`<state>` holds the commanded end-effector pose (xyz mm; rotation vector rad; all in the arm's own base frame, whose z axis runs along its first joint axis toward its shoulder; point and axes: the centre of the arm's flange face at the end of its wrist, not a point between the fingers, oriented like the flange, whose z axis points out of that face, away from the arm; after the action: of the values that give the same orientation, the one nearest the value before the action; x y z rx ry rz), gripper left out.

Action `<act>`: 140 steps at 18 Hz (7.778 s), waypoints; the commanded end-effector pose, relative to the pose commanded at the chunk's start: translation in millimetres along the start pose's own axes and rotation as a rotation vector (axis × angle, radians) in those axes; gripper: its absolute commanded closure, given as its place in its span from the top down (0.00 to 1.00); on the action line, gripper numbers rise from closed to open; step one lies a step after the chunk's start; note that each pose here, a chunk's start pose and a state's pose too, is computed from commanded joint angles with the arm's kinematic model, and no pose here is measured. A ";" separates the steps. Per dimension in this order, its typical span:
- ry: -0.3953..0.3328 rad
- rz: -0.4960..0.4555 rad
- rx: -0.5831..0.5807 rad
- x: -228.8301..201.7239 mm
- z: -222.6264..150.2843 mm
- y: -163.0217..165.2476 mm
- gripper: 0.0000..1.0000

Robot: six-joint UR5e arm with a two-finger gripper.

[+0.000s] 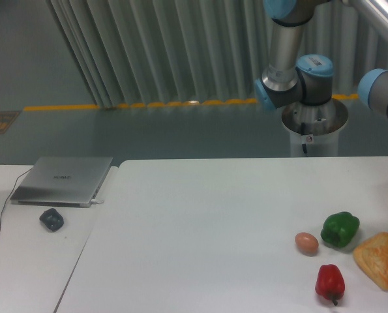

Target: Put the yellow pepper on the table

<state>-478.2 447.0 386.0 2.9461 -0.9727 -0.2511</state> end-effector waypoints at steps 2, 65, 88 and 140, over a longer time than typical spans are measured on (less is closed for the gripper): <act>0.002 -0.001 0.001 -0.3 1.1 0.8 1.00; 0.097 -1.082 0.053 -4.6 98.3 235.7 1.00; 0.146 -1.112 0.043 2.4 96.2 227.1 0.56; 0.115 -0.557 0.274 -7.4 23.1 -106.3 0.59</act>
<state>-425.2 537.5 356.0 3.3741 -0.1631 0.0504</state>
